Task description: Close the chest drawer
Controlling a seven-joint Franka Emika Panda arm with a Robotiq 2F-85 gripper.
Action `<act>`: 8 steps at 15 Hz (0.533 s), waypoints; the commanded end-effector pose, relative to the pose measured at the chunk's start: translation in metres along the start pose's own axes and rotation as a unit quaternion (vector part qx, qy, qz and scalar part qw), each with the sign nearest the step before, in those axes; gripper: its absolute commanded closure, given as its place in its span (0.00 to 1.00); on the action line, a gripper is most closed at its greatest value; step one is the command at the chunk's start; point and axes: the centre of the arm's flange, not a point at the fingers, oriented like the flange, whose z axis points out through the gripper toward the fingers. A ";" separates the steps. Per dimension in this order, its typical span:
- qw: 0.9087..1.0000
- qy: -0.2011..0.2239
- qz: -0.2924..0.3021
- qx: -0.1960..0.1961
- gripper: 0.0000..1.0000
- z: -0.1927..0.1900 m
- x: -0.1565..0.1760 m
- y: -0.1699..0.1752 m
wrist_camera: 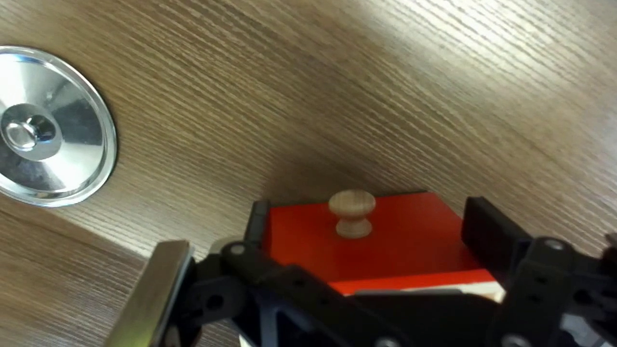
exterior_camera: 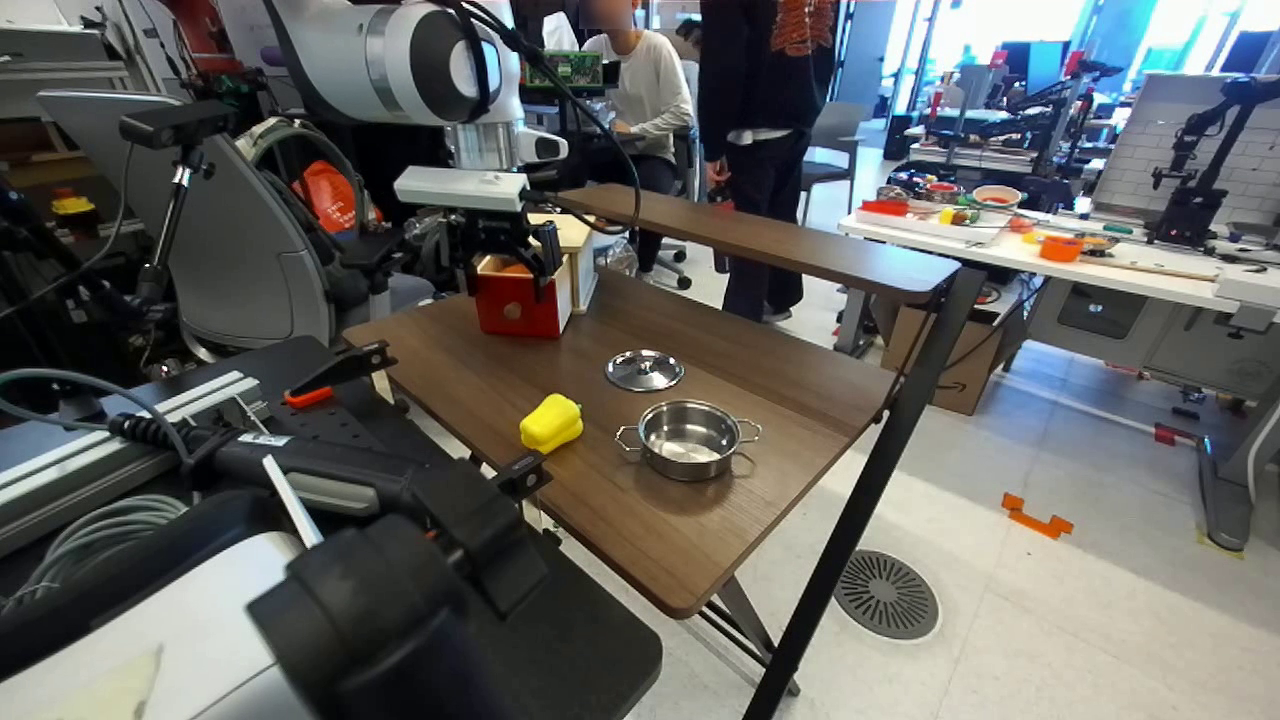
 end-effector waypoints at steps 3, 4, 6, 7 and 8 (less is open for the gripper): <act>1.000 0.027 0.006 -0.010 0.00 0.006 0.018 -0.005; 0.999 0.032 0.007 -0.011 0.00 0.007 0.020 -0.005; 0.999 0.037 0.009 -0.010 0.00 0.007 0.024 -0.005; 0.999 0.040 0.010 -0.010 0.00 0.008 0.027 -0.005; 0.999 0.047 0.015 -0.011 0.00 0.009 0.030 -0.006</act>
